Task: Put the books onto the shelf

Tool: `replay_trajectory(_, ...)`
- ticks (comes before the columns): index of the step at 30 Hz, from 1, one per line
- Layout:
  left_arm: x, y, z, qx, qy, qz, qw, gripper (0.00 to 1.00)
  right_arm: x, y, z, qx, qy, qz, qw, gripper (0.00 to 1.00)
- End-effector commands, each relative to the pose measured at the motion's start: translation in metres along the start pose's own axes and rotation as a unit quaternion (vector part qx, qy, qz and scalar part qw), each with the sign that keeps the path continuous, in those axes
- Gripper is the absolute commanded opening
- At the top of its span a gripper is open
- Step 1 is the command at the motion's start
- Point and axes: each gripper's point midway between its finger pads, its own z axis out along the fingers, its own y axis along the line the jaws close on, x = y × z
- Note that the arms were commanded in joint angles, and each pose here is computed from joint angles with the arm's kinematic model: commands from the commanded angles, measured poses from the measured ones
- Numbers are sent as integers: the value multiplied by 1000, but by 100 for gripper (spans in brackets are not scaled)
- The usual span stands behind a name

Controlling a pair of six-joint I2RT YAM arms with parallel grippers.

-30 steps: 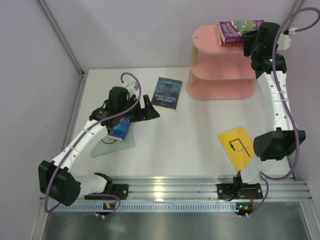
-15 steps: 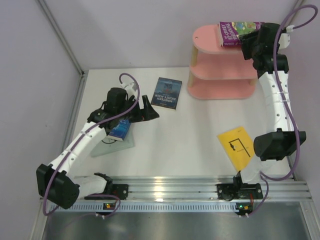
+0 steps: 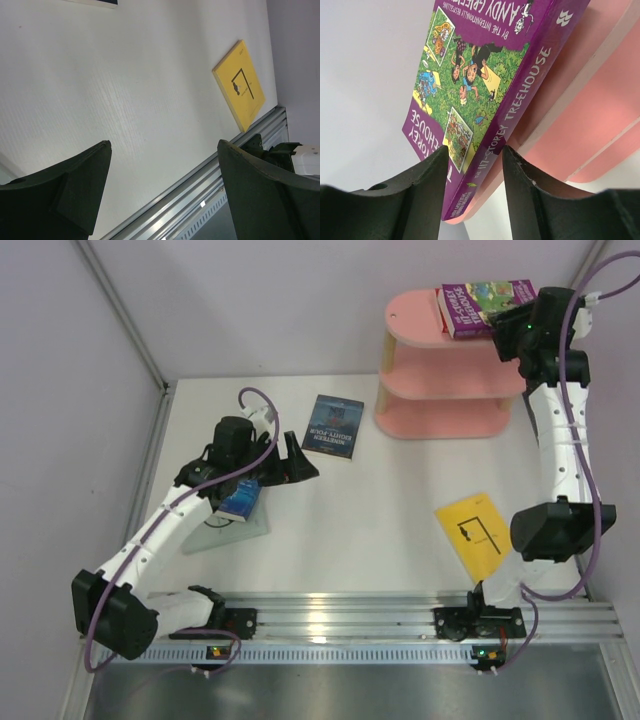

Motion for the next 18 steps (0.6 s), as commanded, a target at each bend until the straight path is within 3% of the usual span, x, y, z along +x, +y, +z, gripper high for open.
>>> replay_trajectory(1, -7, -10, -7, 14, -24, 9, 1000, 91, -18, 20, -24, -43, -11, 1, 999, 47)
replay_trajectory(18, -9, -11, -6, 12, -26, 10, 1000, 91, -15, 26, -13, -71, -1, 17, 997, 18)
